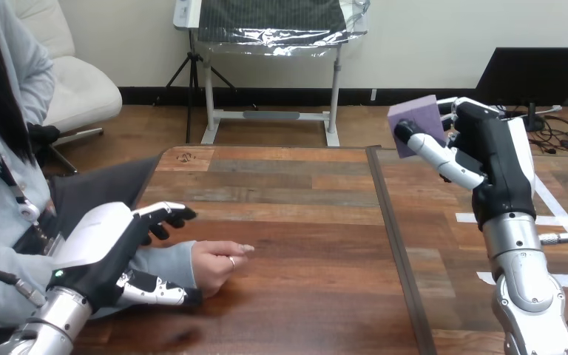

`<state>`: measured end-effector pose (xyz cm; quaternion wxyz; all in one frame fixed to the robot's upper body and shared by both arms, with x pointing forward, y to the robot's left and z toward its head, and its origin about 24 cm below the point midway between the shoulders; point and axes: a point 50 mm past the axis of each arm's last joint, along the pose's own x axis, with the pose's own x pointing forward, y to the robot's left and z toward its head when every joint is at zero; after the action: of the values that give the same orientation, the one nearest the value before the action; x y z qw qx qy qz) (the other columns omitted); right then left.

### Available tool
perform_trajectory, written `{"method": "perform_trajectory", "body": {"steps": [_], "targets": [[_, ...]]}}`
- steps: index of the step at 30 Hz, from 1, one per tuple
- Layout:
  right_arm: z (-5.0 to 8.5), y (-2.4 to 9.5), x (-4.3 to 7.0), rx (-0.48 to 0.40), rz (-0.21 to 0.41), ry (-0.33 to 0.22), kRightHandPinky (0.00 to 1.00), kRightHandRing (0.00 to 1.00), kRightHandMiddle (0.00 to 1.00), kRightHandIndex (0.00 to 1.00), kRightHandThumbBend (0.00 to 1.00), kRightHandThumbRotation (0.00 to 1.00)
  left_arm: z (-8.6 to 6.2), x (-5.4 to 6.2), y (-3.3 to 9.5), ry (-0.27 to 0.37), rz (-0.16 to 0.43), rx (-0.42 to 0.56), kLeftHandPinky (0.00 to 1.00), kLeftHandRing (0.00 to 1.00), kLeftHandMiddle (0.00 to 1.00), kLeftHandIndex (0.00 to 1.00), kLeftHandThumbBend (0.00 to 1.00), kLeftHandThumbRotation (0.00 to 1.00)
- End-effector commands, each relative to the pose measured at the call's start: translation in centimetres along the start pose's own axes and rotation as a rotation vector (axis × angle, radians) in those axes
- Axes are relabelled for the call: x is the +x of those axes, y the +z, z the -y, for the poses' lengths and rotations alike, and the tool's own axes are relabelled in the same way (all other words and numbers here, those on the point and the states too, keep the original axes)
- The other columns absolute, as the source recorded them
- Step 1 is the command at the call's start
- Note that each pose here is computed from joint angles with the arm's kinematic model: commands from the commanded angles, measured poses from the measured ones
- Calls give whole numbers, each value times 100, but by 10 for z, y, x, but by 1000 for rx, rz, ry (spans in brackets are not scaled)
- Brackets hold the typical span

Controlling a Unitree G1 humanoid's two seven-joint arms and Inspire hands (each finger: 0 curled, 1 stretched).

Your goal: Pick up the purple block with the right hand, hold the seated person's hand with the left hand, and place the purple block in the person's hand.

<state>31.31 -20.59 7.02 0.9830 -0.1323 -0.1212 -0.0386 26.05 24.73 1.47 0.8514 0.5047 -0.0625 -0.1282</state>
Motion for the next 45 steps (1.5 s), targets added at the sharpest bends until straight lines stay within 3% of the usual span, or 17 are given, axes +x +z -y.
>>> {"method": "perform_trajectory", "body": {"steps": [1, 34, 45], "targets": [[1, 22, 8, 49, 85, -19, 3, 7, 11, 15, 26, 42, -19, 18, 1, 29, 28, 69, 66, 72, 75, 76, 100, 27], [1, 32, -7, 153, 102, 31, 2, 6, 10, 15, 24, 40, 0, 23, -18, -124, -40, 205, 62, 67, 70, 74, 100, 34], [1, 35, -10, 169, 103, 44, 1, 5, 10, 15, 25, 40, 4, 23, -19, -129, -40, 221, 61, 63, 67, 71, 100, 35]]}}
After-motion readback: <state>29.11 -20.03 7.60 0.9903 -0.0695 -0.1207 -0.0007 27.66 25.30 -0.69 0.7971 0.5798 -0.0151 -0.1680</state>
